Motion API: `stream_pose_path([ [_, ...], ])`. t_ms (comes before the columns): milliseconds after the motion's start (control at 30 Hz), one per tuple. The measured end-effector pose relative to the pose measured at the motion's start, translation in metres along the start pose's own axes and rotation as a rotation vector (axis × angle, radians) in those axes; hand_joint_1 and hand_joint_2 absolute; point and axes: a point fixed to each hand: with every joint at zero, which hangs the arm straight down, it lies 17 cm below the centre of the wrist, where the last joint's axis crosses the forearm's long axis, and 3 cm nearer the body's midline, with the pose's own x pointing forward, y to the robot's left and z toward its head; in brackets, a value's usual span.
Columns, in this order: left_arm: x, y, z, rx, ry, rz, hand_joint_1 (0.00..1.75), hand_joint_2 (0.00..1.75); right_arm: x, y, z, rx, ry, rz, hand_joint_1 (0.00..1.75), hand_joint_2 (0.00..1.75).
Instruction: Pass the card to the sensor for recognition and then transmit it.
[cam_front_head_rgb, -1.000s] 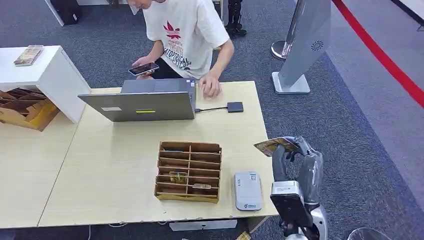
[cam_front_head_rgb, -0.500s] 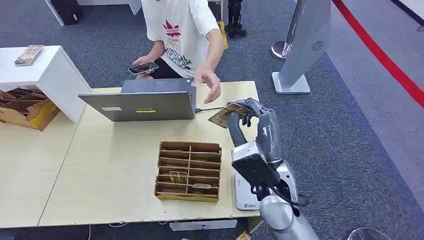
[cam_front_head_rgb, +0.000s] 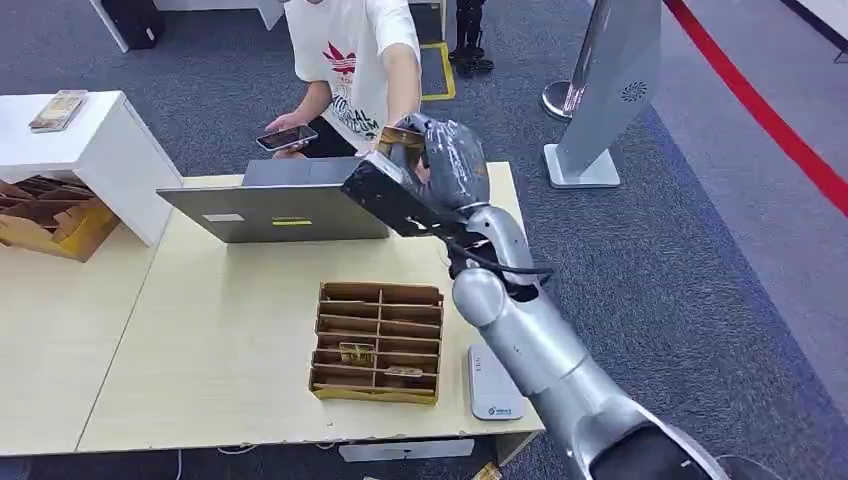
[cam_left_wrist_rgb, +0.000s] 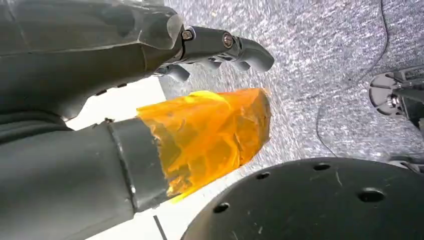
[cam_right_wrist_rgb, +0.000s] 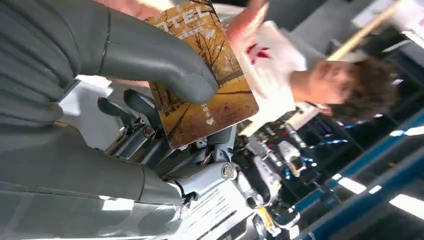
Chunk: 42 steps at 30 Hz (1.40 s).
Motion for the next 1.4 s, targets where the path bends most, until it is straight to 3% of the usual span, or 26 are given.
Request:
stream_pose_path([
  [133,-0.001,0.003,0.0,0.003,-0.001,-0.025,0.0,0.0,-0.015,0.012,-0.007,0.036,0.021,0.108,1.68,1.75],
  [167,0.0,0.002,0.0,0.003,-0.001,-0.027,0.0,0.0,-0.019,0.016,-0.007,0.049,0.025,0.129,0.0,1.75],
  [400,-0.001,0.001,0.0,-0.002,0.0,-0.039,0.0,0.0,-0.037,0.046,0.004,0.149,0.046,0.224,0.0,1.75],
  [533,0.0,0.001,0.0,-0.002,0.001,-0.024,0.0,0.0,-0.034,0.06,0.013,0.183,0.035,0.19,0.0,1.75],
  [700,-0.001,0.0,0.0,-0.004,0.003,0.011,0.0,0.0,-0.015,0.075,0.038,0.181,0.016,0.018,0.0,1.75],
  [1033,-0.006,-0.007,0.0,-0.008,0.011,0.122,0.0,0.0,0.058,0.063,0.102,0.097,-0.042,-0.445,0.0,1.75],
  [1267,-0.006,-0.014,0.001,-0.017,0.015,0.205,0.0,0.0,0.061,0.062,0.15,0.103,-0.032,-0.556,0.02,1.75],
  [1333,-0.006,-0.016,0.001,-0.019,0.016,0.216,0.0,0.0,0.057,0.065,0.162,0.115,-0.023,-0.559,0.26,1.75],
  [1367,-0.006,-0.017,0.001,-0.02,0.018,0.222,0.0,0.0,0.055,0.066,0.166,0.121,-0.019,-0.556,0.47,1.75],
  [1400,-0.007,-0.017,0.001,-0.021,0.019,0.226,0.0,0.0,0.053,0.068,0.171,0.127,-0.015,-0.553,1.08,1.75],
])
